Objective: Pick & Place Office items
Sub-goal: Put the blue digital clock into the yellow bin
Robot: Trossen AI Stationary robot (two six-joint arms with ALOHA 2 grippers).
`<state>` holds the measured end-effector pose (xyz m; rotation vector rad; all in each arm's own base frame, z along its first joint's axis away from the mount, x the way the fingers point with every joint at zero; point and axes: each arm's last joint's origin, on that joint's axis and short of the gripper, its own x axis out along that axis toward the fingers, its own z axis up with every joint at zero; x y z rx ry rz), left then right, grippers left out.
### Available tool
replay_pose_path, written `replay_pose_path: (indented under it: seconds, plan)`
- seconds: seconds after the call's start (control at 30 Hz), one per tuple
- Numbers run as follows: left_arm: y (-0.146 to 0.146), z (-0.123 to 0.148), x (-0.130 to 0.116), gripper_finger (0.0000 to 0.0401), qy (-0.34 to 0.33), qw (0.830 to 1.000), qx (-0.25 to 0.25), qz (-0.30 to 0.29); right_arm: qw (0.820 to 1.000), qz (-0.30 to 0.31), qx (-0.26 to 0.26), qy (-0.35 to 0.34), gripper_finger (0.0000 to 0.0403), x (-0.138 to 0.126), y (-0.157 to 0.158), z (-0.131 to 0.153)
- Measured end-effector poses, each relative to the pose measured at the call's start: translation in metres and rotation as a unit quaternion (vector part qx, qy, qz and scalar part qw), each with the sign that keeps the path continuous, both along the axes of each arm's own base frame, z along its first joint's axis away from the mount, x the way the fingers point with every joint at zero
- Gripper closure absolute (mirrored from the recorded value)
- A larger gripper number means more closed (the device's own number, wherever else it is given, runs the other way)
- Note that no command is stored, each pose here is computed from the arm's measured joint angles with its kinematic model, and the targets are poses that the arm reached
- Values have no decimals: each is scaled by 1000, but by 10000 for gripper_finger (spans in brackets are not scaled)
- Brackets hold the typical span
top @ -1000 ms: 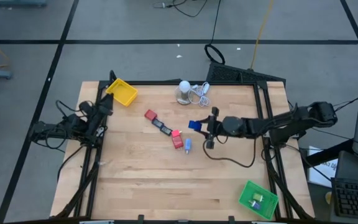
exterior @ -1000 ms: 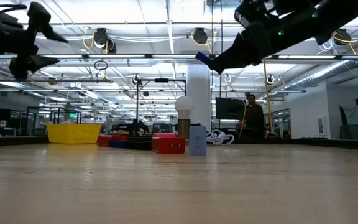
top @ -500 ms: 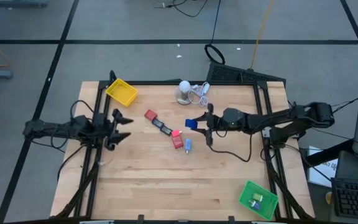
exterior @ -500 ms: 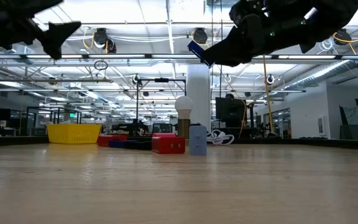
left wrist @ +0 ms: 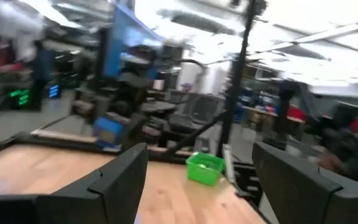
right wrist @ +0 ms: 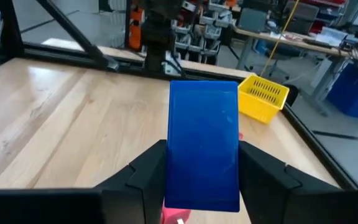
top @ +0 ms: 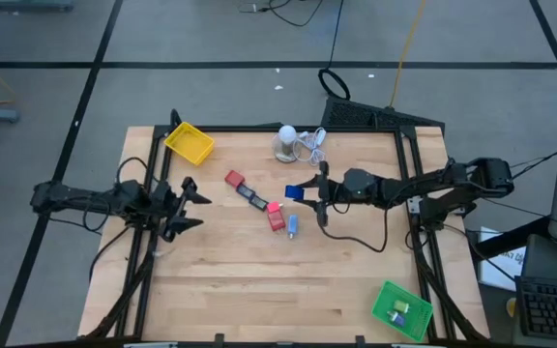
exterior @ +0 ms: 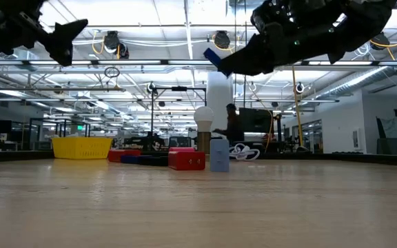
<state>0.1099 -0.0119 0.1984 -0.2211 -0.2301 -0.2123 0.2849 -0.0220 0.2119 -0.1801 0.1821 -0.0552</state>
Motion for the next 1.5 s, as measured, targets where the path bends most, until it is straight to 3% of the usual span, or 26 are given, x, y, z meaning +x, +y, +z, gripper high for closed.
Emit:
replay_pose_path:
  seconds: [0.13, 0.3, 0.47, 0.63, 0.8, 1.07, 1.5]
  plan:
    - [4, 2, 5, 107, -2, 995, -85, 58, 1000, 0, 0, 5, 251, 0, 0, -1]
    - [8, 3, 13, 107, -8, 983, -136, 126, 1000, -2, -10, 8, 242, 0, 0, -2]
    - [8, 11, 36, 107, 52, 969, -195, 145, 997, -48, -54, 34, 250, -1, -3, -5]
    - [8, 25, 76, 107, 127, 958, -183, 182, 991, -78, -87, 60, 246, -3, -5, -9]
    - [17, 39, 118, 107, 149, 948, -167, 224, 988, -85, -114, 65, 244, -3, 0, -9]
    - [30, 39, 176, 107, 185, 942, -170, 224, 971, -105, -203, 64, 250, -2, 20, -5]
    - [36, 21, 237, 107, 224, 937, -162, 214, 972, -102, -205, 62, 249, -2, 22, -5]
